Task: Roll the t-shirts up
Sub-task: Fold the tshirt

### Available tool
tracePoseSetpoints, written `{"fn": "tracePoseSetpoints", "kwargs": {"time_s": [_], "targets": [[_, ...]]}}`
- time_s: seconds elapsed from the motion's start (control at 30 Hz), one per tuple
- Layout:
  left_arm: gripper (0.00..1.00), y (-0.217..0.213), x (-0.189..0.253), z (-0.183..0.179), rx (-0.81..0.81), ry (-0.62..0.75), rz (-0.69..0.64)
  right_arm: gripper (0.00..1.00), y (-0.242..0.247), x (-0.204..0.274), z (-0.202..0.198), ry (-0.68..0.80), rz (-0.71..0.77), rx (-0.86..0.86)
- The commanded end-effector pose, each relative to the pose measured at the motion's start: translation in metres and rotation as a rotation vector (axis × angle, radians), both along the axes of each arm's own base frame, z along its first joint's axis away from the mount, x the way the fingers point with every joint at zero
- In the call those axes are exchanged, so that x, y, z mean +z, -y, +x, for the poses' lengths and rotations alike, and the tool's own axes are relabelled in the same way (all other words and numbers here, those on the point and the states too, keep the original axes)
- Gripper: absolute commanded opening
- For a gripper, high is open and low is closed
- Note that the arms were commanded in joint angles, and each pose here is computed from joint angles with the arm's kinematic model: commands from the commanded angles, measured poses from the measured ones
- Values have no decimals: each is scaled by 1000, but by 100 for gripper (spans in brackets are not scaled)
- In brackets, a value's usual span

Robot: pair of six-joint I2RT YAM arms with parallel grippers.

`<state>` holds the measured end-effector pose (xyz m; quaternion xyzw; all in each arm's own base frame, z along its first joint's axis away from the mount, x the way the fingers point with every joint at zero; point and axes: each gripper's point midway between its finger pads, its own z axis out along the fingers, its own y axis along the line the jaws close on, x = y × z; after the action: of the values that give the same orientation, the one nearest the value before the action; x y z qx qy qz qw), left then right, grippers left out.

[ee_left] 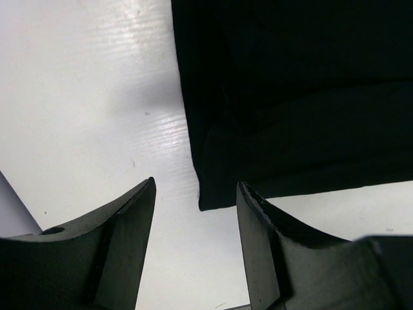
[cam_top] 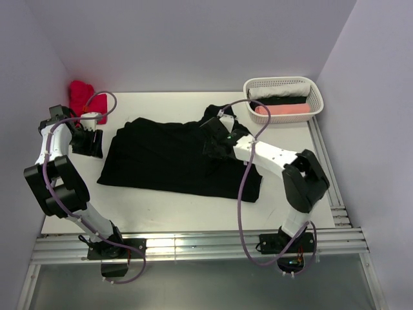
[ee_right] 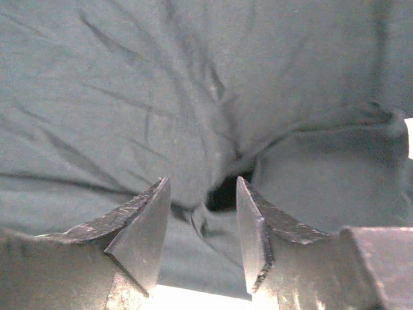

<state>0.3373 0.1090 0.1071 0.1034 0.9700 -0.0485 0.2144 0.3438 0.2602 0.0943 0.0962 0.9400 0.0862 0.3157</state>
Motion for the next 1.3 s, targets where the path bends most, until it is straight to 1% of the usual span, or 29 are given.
{"fn": "tracePoseSetpoints", "kwargs": {"time_s": [0.0, 0.07, 0.13, 0.17, 0.3, 0.4, 0.6, 0.73, 0.93, 1.0, 1.07, 1.13, 1.17, 1.23, 1.27], "targets": [[59, 15, 30, 11, -61, 81, -62, 51, 20, 39, -4, 98, 38, -59], [58, 24, 35, 13, -87, 91, -100, 48, 26, 27, -17, 72, 43, -65], [56, 35, 37, 15, -120, 92, -121, 43, 29, 20, -27, 63, 75, -56], [53, 42, 36, 17, -139, 90, -131, 37, 27, 20, -31, 59, 104, -53], [44, 56, 27, 22, -152, 59, -141, 23, 28, -4, -45, 29, 131, -55], [40, 64, 21, 25, -161, 45, -150, 19, 23, -14, -45, 12, 144, -41], [39, 71, 13, 32, -153, 27, -141, 19, 3, -29, -28, -18, 135, 1], [39, 72, 3, 34, -151, 5, -137, 20, 2, -43, -18, -45, 126, -4], [40, 73, -14, 39, -139, -17, -142, 28, 12, -56, -12, -63, 122, -27], [40, 71, -22, 44, -124, -20, -142, 31, 16, -56, -11, -62, 121, -33], [43, 70, -29, 48, -110, -27, -144, 32, 18, -52, -9, -50, 123, -39], [43, 69, -31, 53, -103, -20, -146, 33, 23, -51, -12, -51, 114, -52], [43, 70, -35, 54, -99, -27, -155, 34, 25, -41, -11, -27, 121, -61], [45, 69, -35, 59, -84, -13, -158, 39, 33, -37, -17, -15, 124, -77], [46, 70, -34, 61, -81, -3, -159, 40, 36, -23, -18, 15, 141, -85]]}}
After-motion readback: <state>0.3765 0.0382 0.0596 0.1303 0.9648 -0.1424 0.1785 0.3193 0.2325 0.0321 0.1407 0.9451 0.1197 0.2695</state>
